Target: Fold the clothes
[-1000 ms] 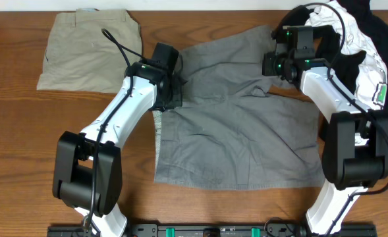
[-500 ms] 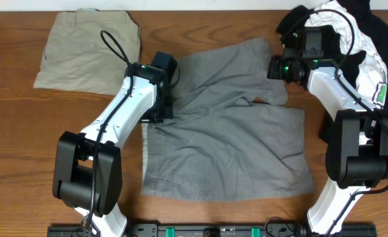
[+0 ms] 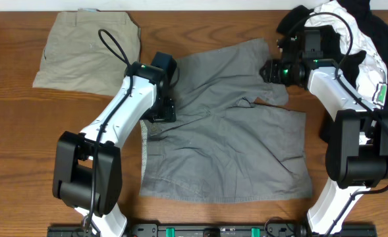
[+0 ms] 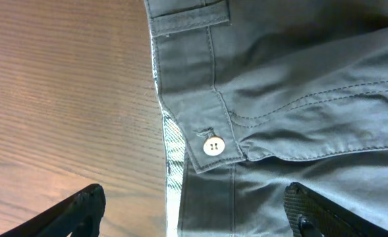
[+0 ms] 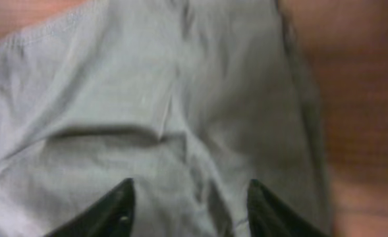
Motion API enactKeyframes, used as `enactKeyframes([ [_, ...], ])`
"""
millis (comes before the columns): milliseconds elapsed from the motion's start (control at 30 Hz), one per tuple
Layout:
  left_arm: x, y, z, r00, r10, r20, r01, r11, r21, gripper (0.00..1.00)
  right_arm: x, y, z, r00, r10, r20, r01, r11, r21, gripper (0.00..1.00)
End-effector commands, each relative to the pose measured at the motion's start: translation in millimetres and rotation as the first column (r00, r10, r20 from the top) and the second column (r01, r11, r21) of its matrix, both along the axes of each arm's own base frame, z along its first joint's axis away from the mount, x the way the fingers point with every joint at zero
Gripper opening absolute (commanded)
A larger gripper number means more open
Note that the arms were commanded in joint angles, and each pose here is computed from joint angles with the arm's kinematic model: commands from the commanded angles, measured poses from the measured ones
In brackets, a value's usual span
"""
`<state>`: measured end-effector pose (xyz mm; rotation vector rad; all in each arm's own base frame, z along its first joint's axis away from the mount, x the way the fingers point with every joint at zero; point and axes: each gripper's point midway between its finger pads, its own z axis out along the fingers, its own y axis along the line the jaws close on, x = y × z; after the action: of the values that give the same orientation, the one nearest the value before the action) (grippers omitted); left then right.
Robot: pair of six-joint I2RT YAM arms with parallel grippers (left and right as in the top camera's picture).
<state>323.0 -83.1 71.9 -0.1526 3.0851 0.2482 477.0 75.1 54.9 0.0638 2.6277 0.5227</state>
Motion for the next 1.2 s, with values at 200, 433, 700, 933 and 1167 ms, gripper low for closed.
enactKeyframes([
  [200,18.3,2.0,86.0,0.972,0.022,0.232,-0.007,0.998,-0.066,0.89,-20.8,-17.1,78.7,1.000,-0.013,0.007,0.013,1.000,-0.003,0.79],
  [433,-16.9,13.5,109.5,0.976,0.080,0.205,-0.067,0.995,-0.069,0.90,-79.9,-43.7,122.7,0.990,-0.131,-0.058,0.122,0.983,-0.136,0.93],
  [700,-64.9,12.7,120.9,0.979,0.169,0.116,-0.157,0.982,-0.108,0.91,-155.9,-48.2,142.4,0.947,-0.247,-0.207,0.204,0.957,-0.207,0.89],
  [933,-113.5,-6.3,97.4,0.981,0.195,0.018,-0.193,0.978,-0.082,0.91,-209.8,-39.5,127.6,0.894,-0.309,-0.324,0.197,0.921,-0.337,0.90],
  [1167,-164.1,-13.9,64.2,0.958,0.285,-0.033,-0.286,0.958,-0.013,0.91,-253.6,-22.3,85.4,0.857,-0.331,-0.395,0.189,0.915,-0.358,0.89],
])
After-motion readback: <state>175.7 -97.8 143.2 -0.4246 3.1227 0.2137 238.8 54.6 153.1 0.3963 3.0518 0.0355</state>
